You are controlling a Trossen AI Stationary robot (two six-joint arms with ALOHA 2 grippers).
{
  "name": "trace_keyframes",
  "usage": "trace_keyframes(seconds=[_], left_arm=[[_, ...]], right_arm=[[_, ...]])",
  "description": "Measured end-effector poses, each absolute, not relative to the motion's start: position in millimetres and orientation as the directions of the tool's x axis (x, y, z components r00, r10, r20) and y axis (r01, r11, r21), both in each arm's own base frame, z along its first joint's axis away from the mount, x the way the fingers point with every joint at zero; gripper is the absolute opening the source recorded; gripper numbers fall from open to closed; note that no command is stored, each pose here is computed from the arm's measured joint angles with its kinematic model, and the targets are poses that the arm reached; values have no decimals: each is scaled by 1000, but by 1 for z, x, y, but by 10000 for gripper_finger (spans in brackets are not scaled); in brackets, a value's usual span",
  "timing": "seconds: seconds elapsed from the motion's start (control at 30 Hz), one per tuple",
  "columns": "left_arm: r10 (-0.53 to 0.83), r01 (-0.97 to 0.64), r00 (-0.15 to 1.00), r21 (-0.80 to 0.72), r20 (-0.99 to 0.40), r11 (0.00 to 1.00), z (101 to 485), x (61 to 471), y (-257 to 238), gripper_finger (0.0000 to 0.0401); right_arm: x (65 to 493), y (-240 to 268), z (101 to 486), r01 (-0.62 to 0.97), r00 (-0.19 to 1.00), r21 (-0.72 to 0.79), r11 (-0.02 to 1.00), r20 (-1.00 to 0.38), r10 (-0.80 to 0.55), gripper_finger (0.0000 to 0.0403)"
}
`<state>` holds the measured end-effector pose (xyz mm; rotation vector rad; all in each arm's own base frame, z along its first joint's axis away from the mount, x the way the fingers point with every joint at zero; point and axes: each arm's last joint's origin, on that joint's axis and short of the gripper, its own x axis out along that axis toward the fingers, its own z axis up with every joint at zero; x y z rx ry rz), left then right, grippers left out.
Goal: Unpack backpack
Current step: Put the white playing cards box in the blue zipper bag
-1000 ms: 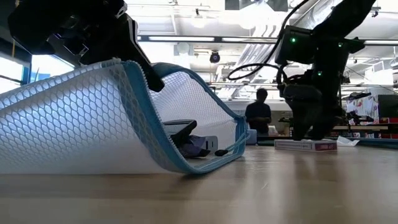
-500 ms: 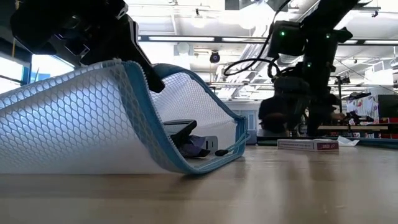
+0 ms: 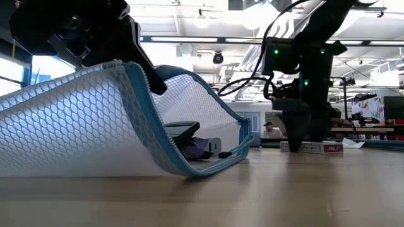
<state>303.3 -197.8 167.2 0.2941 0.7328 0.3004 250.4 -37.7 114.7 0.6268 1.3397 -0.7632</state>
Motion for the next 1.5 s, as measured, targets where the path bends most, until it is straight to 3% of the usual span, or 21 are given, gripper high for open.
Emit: trace_keyframes(seconds=[0.1, 0.23, 0.3, 0.4, 0.53, 0.63, 0.83, 1.1, 1.3, 1.43, 1.5], left_arm=[[367, -164, 704, 364, -608, 917, 167, 303, -198, 0], [367, -163, 704, 365, -608, 917, 167, 303, -198, 0], [367, -164, 704, 365, -608, 917, 167, 303, -198, 0], [368, -164, 704, 366, -607, 916, 167, 303, -198, 0], [386, -180, 707, 378, -592, 908, 167, 303, -197, 0], [410, -209, 713, 387, -569, 898, 168, 304, -197, 0], [470, -325, 746, 358, -472, 875, 173, 308, -198, 0], [479, -350, 774, 350, -414, 869, 178, 312, -201, 0], [467, -282, 782, 433, -413, 856, 178, 307, -207, 0], [477, -266, 772, 469, -419, 842, 176, 302, -209, 0], [492, -278, 761, 472, -423, 836, 175, 300, -207, 0]], right_arm=[[250, -38, 117, 784, 77, -19, 620, -989, -128, 351], [249, -33, 135, 753, 112, -14, 657, -983, -149, 281], [247, -26, 145, 733, 121, -20, 680, -980, -160, 279], [256, -8, 163, 684, 238, 62, 727, -961, -142, 279], [264, 29, 168, 584, 326, 156, 796, -944, -54, 279], [284, 61, 177, 425, 529, 346, 836, -845, 81, 279], [318, 100, 177, 130, 721, 495, 859, -642, 261, 279], [390, 118, 172, -60, 668, 377, 924, -674, 318, 279], [427, 108, 173, 36, 635, 54, 998, -772, 19, 286], [432, 105, 174, 107, 647, -52, 993, -755, -110, 371], [432, 106, 174, 140, 656, -103, 985, -736, -170, 381]])
